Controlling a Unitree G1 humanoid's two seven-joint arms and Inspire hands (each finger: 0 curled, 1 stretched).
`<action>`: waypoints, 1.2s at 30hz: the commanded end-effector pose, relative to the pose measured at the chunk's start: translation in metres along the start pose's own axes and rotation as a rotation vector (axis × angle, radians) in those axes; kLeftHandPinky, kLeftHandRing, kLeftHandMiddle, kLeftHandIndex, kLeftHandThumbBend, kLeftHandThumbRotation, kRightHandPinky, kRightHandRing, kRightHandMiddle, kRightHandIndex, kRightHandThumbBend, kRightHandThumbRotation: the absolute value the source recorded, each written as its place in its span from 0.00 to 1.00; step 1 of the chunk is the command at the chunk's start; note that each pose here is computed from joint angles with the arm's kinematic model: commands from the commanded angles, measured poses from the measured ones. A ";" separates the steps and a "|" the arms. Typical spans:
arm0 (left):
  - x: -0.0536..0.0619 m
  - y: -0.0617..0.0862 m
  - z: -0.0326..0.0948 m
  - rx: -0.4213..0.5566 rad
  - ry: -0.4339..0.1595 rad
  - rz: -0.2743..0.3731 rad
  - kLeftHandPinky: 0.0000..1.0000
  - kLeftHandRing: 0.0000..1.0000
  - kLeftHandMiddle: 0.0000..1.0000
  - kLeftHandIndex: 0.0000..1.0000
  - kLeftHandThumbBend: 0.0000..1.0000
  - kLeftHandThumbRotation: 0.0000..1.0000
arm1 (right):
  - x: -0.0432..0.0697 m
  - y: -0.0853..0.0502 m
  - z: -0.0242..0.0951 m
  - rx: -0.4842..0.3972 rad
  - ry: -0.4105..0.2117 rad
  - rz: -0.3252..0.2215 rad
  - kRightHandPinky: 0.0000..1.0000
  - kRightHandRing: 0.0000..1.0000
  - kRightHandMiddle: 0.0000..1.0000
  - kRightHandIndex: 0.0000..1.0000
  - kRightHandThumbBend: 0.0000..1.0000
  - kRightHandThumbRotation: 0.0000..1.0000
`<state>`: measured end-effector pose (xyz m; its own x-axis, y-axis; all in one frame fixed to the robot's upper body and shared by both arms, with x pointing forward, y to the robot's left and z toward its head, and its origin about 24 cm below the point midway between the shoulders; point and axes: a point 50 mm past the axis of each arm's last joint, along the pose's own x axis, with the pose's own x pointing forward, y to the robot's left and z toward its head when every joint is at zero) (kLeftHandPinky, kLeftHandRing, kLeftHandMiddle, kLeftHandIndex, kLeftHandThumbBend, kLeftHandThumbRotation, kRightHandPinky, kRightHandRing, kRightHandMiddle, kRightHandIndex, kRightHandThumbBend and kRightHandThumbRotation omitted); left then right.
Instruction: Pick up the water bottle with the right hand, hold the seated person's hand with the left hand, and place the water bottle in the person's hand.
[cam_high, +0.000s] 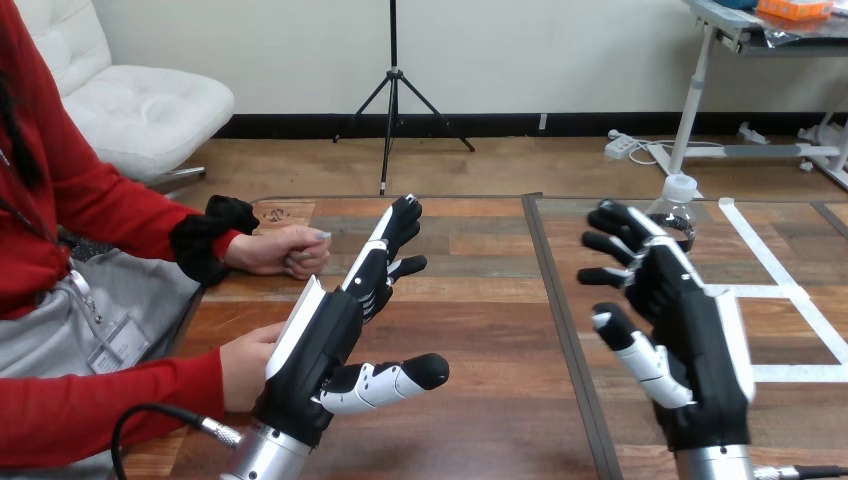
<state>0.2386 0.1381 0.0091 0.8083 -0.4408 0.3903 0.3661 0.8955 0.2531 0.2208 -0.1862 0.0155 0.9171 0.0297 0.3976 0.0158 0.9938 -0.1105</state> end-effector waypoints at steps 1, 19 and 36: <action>0.018 0.007 0.008 0.029 -0.074 0.011 0.88 0.98 1.00 1.00 1.00 0.70 | 0.017 -0.009 0.017 -0.038 -0.128 -0.040 0.65 0.80 0.83 0.84 1.00 0.71; 0.019 0.005 0.008 0.011 -0.072 0.011 0.85 0.97 1.00 1.00 1.00 0.70 | 0.022 -0.023 0.015 -0.127 -0.150 -0.203 0.71 0.83 0.85 0.86 1.00 0.70; 0.019 0.003 0.008 -0.013 -0.080 0.010 0.85 0.96 1.00 1.00 1.00 0.68 | 0.033 -0.030 0.006 -0.196 -0.121 -0.282 0.81 0.89 0.90 0.90 1.00 0.69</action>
<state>0.2383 0.1348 0.0087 0.8036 -0.4459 0.3941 0.3808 0.8942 0.2353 0.2275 -0.2153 0.0169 0.8514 -0.2524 0.4599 0.3542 0.9232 -0.1490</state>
